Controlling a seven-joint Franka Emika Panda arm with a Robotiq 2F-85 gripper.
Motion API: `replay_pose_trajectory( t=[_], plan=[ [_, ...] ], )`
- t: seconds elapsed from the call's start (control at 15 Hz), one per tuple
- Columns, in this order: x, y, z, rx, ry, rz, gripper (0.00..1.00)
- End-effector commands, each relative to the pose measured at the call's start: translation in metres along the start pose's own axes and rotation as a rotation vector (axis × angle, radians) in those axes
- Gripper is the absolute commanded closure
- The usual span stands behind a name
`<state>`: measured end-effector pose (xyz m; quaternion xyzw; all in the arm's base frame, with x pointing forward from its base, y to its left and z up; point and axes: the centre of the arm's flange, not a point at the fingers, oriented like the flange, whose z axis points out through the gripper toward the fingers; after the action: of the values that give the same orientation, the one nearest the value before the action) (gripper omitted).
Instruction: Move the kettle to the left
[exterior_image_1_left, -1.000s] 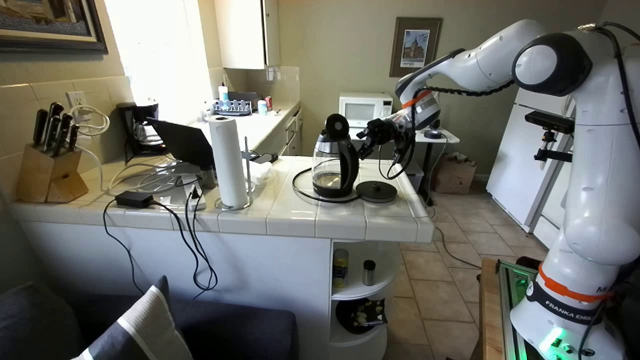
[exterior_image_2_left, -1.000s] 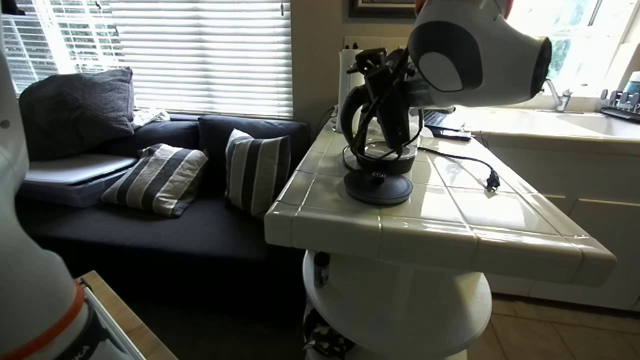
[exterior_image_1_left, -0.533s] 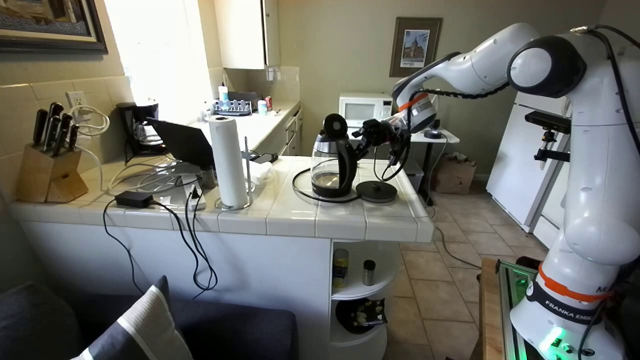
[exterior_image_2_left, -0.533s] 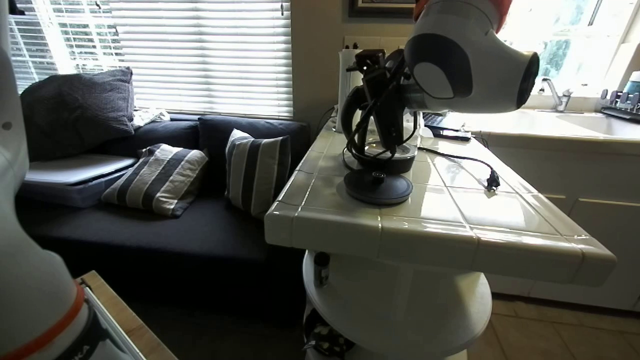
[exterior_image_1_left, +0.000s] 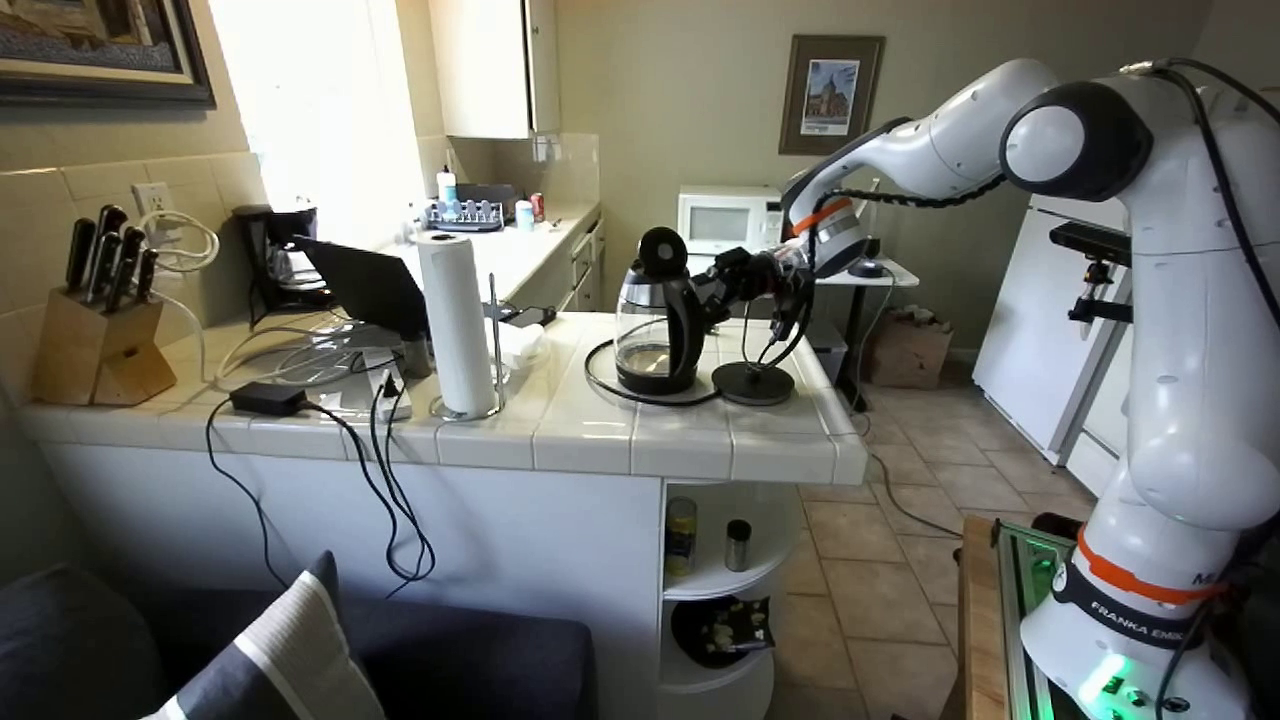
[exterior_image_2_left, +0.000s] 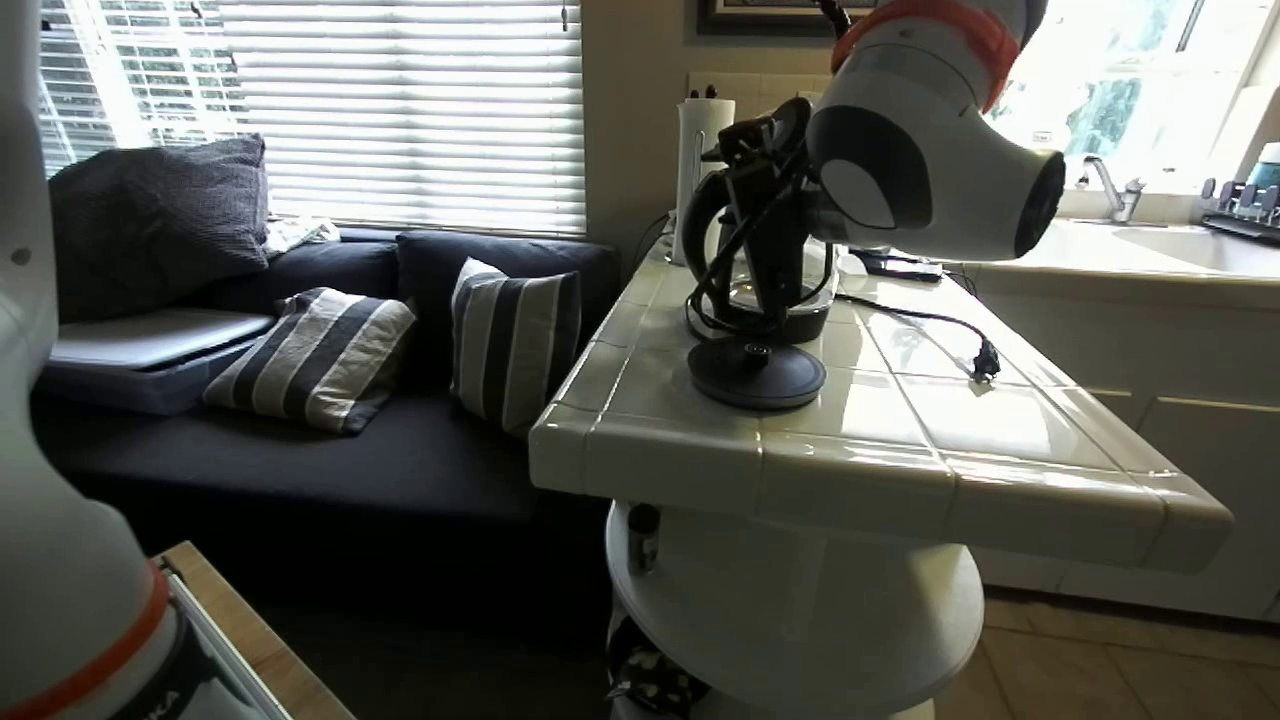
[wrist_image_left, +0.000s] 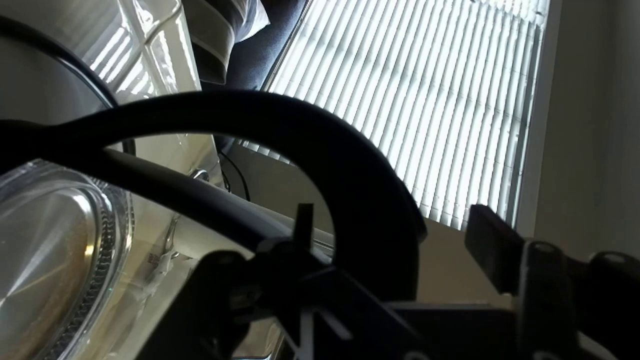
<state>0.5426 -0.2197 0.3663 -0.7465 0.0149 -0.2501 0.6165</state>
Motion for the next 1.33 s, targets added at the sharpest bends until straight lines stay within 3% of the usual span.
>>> replay_pose_trajectory(
  t=[0.0, 0.53, 1.07, 1.27],
  plan=[
    [0.003, 0.011, 0.011, 0.019, 0.021, 0.007, 0.0],
    [0.001, 0.01, 0.032, 0.035, -0.016, -0.013, 0.0],
    [-0.005, 0.008, 0.045, 0.017, -0.097, -0.203, 0.0],
    [-0.008, 0.008, 0.046, 0.009, -0.118, -0.294, 0.12]
  ],
)
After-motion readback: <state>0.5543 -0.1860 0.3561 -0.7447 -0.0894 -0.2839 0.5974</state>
